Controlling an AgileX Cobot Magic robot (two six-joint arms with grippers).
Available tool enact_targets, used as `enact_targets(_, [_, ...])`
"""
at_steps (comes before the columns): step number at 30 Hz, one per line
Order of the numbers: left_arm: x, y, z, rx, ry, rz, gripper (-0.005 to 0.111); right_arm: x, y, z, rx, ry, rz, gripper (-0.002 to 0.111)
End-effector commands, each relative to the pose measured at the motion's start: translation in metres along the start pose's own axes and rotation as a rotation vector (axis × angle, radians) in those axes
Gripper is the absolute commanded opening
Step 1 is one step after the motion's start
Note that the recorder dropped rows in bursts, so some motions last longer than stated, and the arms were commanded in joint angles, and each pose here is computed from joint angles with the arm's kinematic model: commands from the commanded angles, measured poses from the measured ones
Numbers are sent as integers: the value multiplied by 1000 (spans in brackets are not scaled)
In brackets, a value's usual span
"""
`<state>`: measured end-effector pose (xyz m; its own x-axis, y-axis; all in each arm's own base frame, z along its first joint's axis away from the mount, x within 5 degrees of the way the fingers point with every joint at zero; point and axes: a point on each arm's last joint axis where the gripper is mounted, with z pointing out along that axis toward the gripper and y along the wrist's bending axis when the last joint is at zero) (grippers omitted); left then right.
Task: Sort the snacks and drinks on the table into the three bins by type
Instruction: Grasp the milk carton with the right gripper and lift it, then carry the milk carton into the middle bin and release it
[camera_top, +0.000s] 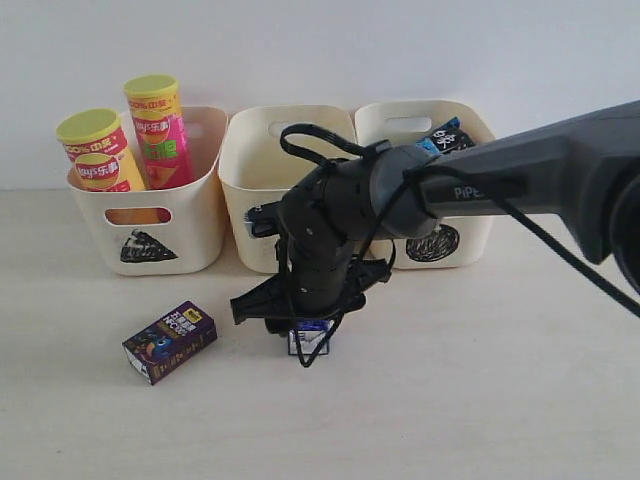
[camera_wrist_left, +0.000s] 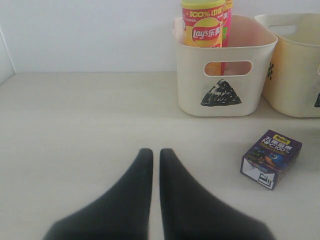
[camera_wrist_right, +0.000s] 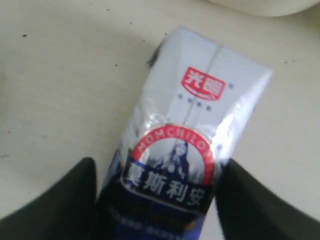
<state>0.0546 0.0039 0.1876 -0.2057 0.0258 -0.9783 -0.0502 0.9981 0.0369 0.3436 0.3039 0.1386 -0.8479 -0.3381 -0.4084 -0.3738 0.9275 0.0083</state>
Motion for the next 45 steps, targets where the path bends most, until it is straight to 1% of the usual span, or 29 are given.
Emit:
enact_targets(1, [1,0,0,2,-1,0,4,-4,-3,-5,6,-8,-4,2])
enact_targets(4, [1,0,0,2,-1,0,4,-7,-3,-13,5,-19,-10,3])
enact_targets(7, [1,0,0,2,-1,0,4,-10,-3,-39,9,-29,-89,3])
enact_targets(12, [1,0,0,2,-1,0,4,-2,-5,-72,-3,-55,-173,2])
enact_targets(17, [1,0,0,2,-1,0,4,6,-11,-101,-35,-108,-196,2])
enact_targets(20, [1,0,0,2,-1,0,4,0,-12,-123,-58,-189,-205,2])
enact_targets(25, [1,0,0,2,-1,0,4,-16,-8,-159,-132,-422,-212,2])
enact_targets(30, [1,0,0,2,-1,0,4,-33,-3,-164,-149,-619,-302,2])
enact_targets(32, [1,0,0,2,-1,0,4,-43,-7,-160,-147,-649,-290,2])
enact_targets(37, [1,0,0,2,-1,0,4,-74,-32,-144,-99,-671,-222,2])
enact_targets(45, [1,0,0,2,-1,0,4,-107,-55,-115,-52,-691,-166,2])
